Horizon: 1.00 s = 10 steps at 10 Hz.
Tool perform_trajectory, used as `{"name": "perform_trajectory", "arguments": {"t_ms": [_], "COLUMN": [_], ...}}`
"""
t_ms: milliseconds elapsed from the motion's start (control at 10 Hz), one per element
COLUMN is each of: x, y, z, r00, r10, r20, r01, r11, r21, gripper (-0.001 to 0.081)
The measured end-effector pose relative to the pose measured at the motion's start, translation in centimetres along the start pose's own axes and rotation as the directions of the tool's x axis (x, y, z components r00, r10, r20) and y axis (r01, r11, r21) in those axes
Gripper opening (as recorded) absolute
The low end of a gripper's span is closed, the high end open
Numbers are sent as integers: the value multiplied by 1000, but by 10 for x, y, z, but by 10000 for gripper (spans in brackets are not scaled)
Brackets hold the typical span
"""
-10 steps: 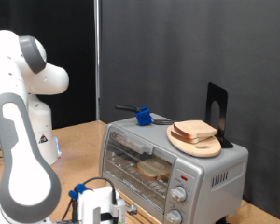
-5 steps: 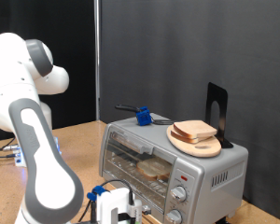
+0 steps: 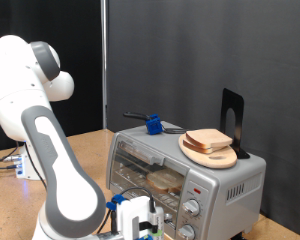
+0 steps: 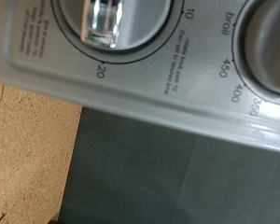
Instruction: Make a piece of toast with the oven
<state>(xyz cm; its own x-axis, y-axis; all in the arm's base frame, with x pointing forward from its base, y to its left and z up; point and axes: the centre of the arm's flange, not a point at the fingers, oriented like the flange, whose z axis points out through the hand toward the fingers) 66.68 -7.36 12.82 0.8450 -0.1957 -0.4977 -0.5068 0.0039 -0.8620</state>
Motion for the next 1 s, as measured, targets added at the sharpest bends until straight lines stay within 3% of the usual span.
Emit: {"name": "perform_trajectory", "arguments": {"t_ms": [500,1000], "x": [-3,-3], "y": [4,1], "z": [20,26], "r00": [1000,1000], "r10": [-5,1], "r20": [-3,-8], "r01": [5,-1], "r11": [1000,1000], "r21": [-7,16], "gripper": [805,805]}}
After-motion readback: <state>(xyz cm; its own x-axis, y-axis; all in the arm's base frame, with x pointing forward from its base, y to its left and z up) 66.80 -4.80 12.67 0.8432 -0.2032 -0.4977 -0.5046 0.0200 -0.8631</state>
